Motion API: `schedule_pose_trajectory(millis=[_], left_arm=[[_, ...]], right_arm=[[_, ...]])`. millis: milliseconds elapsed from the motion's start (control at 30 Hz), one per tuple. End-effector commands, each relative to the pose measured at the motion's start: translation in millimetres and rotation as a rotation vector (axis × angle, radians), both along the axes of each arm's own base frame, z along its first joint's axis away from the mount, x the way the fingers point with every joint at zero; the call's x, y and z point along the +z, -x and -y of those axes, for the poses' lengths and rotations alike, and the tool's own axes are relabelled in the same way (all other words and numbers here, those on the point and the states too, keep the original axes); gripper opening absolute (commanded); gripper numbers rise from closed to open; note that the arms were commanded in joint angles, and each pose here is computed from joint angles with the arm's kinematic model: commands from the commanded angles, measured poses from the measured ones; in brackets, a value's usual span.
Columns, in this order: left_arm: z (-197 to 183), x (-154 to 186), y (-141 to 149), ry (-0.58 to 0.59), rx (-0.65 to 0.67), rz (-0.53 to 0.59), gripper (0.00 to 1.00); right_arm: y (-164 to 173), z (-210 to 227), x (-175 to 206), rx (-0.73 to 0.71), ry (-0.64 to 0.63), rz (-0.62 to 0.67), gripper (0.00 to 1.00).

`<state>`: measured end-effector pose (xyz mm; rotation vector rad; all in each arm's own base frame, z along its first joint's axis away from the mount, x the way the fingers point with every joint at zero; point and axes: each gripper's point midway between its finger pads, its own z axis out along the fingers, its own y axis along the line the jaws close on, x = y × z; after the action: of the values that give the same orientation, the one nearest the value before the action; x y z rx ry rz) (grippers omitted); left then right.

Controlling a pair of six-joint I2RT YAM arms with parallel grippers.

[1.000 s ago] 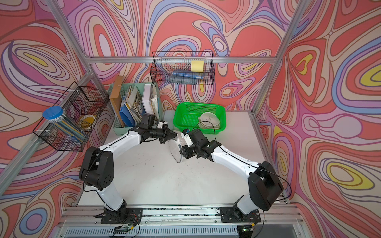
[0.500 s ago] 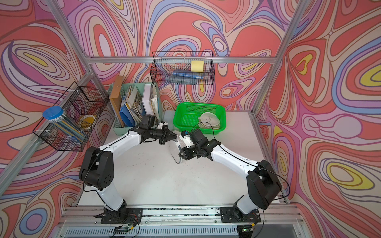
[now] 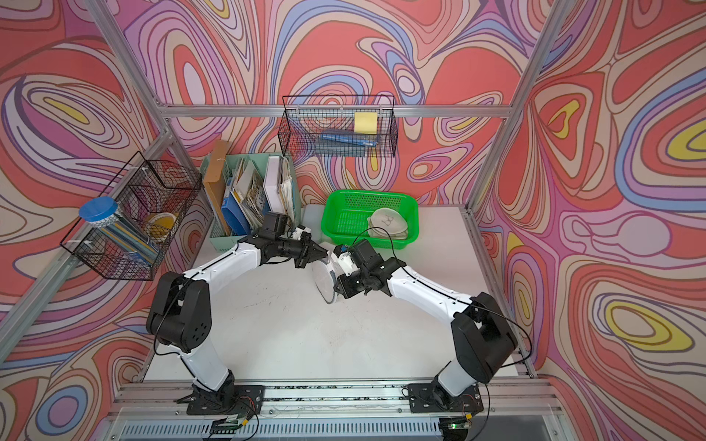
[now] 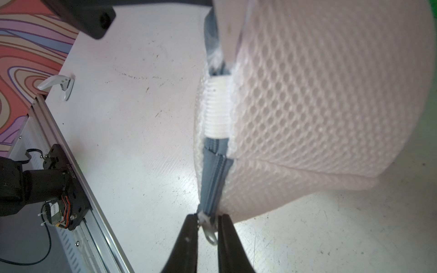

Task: Turn the laundry bag inside out
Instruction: Turn over the laundry bag at the center of the board.

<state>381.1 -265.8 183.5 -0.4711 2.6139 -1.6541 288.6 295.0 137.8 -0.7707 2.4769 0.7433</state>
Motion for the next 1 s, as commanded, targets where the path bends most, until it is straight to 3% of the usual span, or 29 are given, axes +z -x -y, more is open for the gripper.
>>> schedule_pose_trajectory(millis=[0,267,333,467,667,967], left_arm=[[-0.7,12.5,-3.6,0.004,-0.015,0.036,0.0],[-0.5,8.8,-4.2,-0.004,-0.016,0.015,0.0],[-0.6,8.1,-5.0,-0.004,-0.016,0.013,0.0],[0.1,7.6,-5.2,-0.005,-0.018,0.011,0.0],[0.0,5.3,-5.6,-0.007,-0.015,0.005,0.0],[0.2,5.2,-5.7,-0.005,-0.016,0.005,0.0]], right_arm=[[-4.6,3.8,18.1,-0.001,-0.001,0.044,0.18],[-3.2,6.3,19.9,0.009,0.017,0.049,0.18],[-3.4,5.2,20.0,0.013,0.014,0.047,0.1],[-4.7,3.0,21.8,0.018,0.007,0.05,0.06],[-6.1,-4.5,24.2,0.034,-0.019,0.042,0.21],[-7.9,-11.9,19.3,0.046,-0.038,0.016,0.22]])
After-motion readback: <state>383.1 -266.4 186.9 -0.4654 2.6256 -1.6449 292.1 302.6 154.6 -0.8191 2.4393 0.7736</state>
